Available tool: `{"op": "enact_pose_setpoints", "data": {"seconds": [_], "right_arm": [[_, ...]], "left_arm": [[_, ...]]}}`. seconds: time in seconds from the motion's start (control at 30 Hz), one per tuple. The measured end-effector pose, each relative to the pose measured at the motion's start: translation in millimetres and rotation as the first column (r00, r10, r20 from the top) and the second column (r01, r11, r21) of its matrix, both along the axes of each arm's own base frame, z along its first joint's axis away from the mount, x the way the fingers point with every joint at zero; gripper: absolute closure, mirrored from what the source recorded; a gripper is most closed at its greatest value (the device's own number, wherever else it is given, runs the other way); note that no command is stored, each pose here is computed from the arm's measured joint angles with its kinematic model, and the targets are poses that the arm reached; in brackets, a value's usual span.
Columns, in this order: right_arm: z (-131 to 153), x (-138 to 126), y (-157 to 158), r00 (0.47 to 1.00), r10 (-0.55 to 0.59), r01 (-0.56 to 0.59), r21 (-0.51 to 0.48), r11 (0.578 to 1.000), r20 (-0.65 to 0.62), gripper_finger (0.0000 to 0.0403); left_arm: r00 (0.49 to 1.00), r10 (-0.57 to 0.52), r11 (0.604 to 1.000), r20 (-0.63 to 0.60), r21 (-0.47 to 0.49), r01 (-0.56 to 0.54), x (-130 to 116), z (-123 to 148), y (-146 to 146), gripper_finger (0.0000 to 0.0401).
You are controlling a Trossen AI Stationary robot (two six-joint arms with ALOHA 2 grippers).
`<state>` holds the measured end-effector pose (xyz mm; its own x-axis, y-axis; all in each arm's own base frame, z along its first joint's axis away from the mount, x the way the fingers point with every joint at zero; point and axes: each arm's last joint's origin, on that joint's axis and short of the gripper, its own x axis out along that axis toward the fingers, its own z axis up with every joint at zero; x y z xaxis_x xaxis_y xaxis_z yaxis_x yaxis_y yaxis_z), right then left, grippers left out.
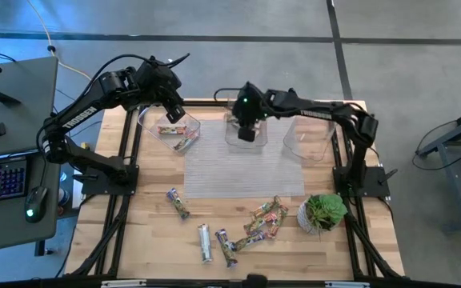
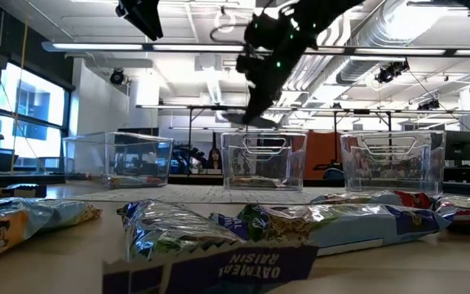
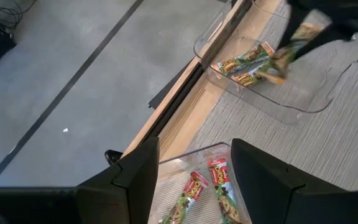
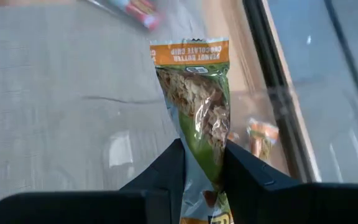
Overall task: Pick and place Granola Bars by type
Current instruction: Put the yellow granola bar into the middle transparent bin
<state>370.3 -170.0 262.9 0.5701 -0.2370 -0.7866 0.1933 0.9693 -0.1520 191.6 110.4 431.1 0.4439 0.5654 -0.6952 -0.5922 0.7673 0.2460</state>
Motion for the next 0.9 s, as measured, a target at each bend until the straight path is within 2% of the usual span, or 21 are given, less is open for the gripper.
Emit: {"op": "enact_pose_setpoints", "data": {"seconds": [0.13,0.27,0.43,0.53,0.7,0.9], "right_arm": [[-13,-5,-19,0.997,-0.072,0.073,0.041,0.996,-0.028,0.0320],[-31,-5,-24,0.992,-0.063,0.070,0.052,0.996,-0.111,0.0320],[-45,-4,-32,0.968,-0.177,0.173,-0.037,0.984,-0.178,0.0320],[-53,-3,-35,0.964,-0.181,0.180,-0.023,0.983,-0.193,0.0316],[-73,2,-38,0.960,-0.168,0.178,0.025,0.984,-0.222,0.0286],[-80,3,-40,0.948,-0.198,0.197,-0.029,0.980,-0.251,0.0248]], "left_arm": [[1.000,0.000,1.000,-0.001,-0.001,0.000,0,0,0,0.0206],[1.000,-0.006,1.000,-0.006,0.004,0.006,0,0,0,0.0206],[1.000,-0.016,1.000,-0.014,0.010,0.016,0,0,0,0.0206],[1.000,-0.016,1.000,-0.015,0.010,0.016,0,0,0,0.0206],[0.999,-0.031,1.000,-0.008,-0.005,0.031,0,0,-1,0.0206],[0.999,-0.040,0.999,-0.008,-0.016,0.039,0,-1,-1,0.0206]]}}
